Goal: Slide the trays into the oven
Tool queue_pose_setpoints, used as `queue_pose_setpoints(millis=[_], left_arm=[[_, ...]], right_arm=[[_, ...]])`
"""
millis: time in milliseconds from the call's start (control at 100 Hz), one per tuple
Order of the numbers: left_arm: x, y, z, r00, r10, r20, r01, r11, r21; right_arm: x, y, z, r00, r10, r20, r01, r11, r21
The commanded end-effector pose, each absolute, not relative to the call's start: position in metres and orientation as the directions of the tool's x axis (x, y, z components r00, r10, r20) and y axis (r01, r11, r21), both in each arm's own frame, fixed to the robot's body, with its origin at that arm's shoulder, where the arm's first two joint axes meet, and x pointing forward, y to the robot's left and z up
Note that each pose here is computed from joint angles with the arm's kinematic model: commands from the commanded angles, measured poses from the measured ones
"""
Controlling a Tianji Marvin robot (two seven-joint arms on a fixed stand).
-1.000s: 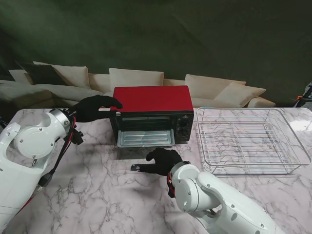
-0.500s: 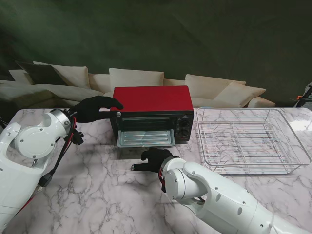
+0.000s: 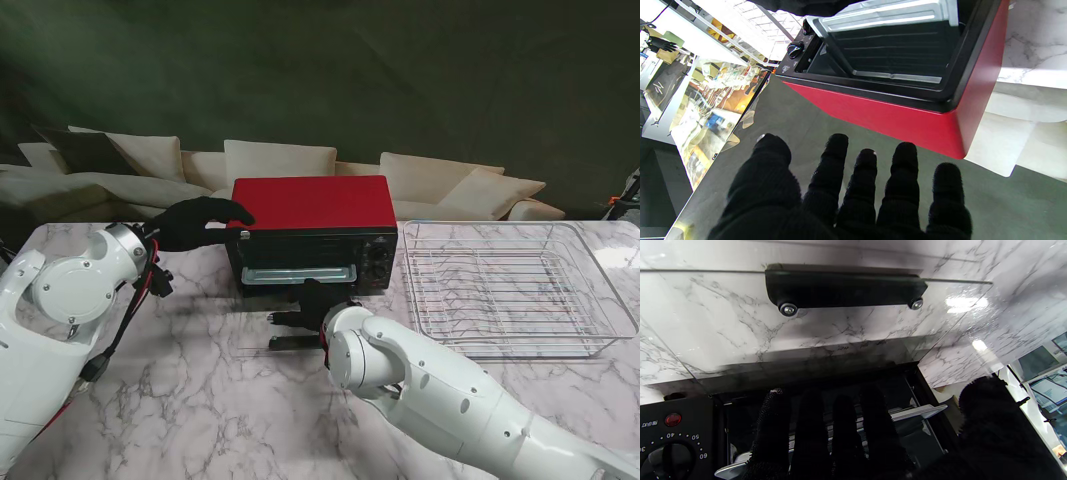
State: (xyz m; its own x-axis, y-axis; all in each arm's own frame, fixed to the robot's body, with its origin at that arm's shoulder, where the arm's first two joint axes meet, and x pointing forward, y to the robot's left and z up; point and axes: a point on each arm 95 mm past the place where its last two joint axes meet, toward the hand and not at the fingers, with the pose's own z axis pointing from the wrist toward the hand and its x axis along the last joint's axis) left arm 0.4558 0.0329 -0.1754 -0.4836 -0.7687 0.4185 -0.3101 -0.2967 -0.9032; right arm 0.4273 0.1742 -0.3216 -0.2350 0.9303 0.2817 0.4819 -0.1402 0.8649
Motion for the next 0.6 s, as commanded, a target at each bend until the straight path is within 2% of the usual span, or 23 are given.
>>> queue_pose_setpoints(millis=[0,590], left_arm=[[0.455,0.032,-0.178,-0.485,-0.767,0.419,-0.325,-0.287,-0.901],[0.451,0.035,-0.180,-0.479,-0.774,0.415,-0.322,-0.285,-0.903]], right_arm=[[0.435,0.176,-0.320,-0.222,0.934,0.282,0.478,-0.148,0.866],[0.476,0.183,-0.322,-0.225,0.953,0.202,0.380,-0.105,0.919]])
